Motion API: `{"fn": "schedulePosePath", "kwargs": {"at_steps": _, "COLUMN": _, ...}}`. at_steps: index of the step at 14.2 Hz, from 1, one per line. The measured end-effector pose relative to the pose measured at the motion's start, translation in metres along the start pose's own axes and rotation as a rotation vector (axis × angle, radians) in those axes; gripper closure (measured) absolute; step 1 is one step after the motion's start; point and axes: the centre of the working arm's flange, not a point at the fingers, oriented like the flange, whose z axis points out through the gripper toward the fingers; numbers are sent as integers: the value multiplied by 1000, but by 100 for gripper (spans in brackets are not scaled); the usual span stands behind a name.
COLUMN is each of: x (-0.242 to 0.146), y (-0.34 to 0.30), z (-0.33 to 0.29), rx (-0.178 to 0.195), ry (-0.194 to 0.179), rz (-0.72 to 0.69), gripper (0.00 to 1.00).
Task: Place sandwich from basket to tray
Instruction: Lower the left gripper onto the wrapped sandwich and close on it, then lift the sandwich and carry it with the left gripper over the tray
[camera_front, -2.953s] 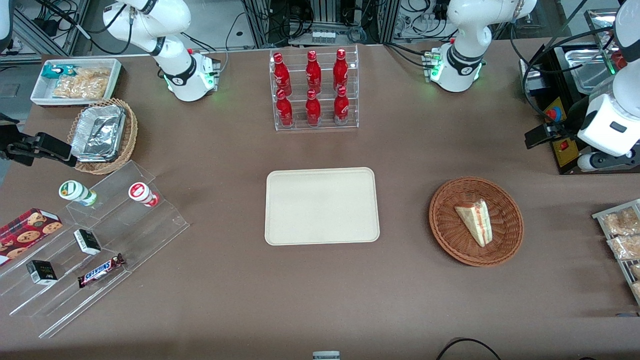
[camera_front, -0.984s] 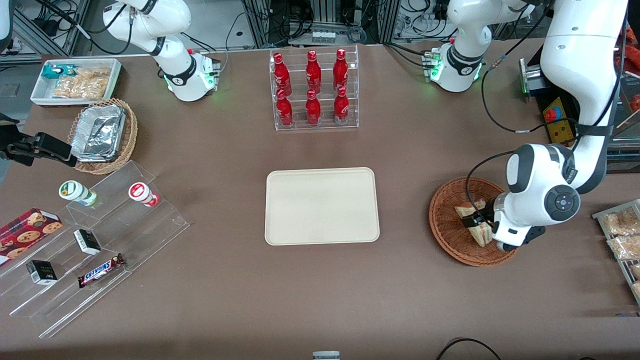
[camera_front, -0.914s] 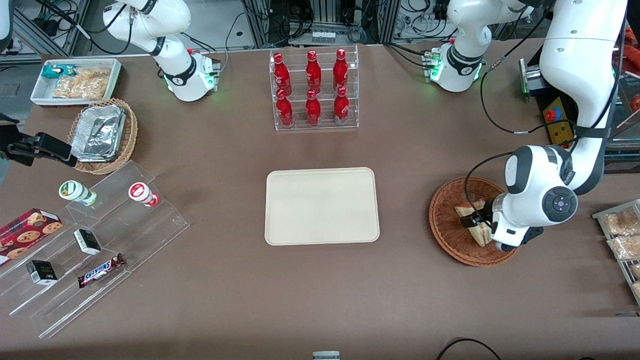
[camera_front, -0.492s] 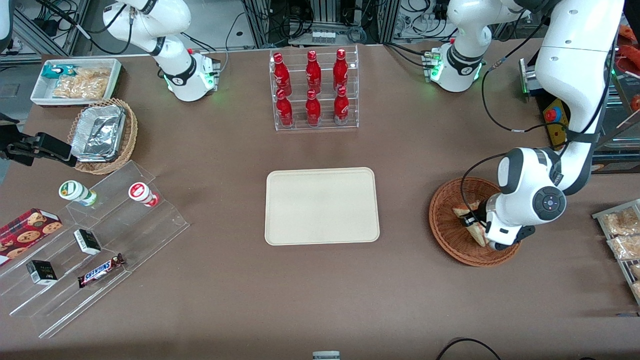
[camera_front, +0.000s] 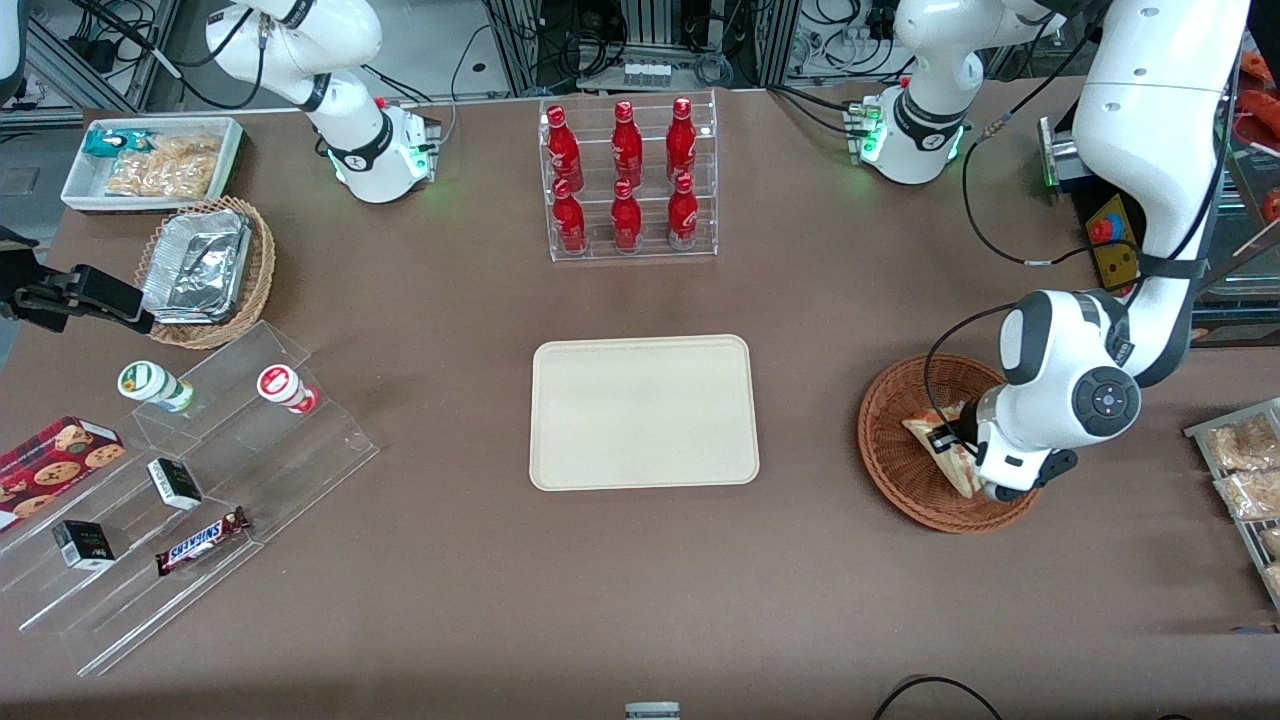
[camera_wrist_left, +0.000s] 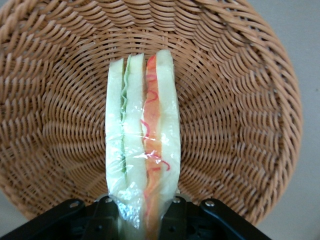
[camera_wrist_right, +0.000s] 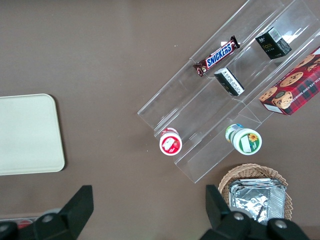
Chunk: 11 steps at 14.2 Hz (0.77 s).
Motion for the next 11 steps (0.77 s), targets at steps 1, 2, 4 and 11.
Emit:
{"fn": "schedulePosePath", "kwargs": {"at_steps": 1, "x": -5, "y": 1, "z": -11, "rx": 9, "ry": -4, "rz": 5, "gripper": 77}}
{"fn": "schedulePosePath", "kwargs": {"at_steps": 2, "x": -11, "y": 5, "z": -23, "rx": 13, "ry": -2, "rz": 16, "gripper": 78}}
{"fn": "schedulePosePath", "kwargs": {"at_steps": 4, "x": -30, "y": 26, "z": -43, "rx": 7, "ry": 15, "rz": 60, "gripper": 83}}
{"fn": "schedulePosePath", "kwargs": {"at_steps": 11, "x": -131, "y": 141, "z": -55, "rx": -22, "ry": 20, "rz": 293, "gripper": 83}}
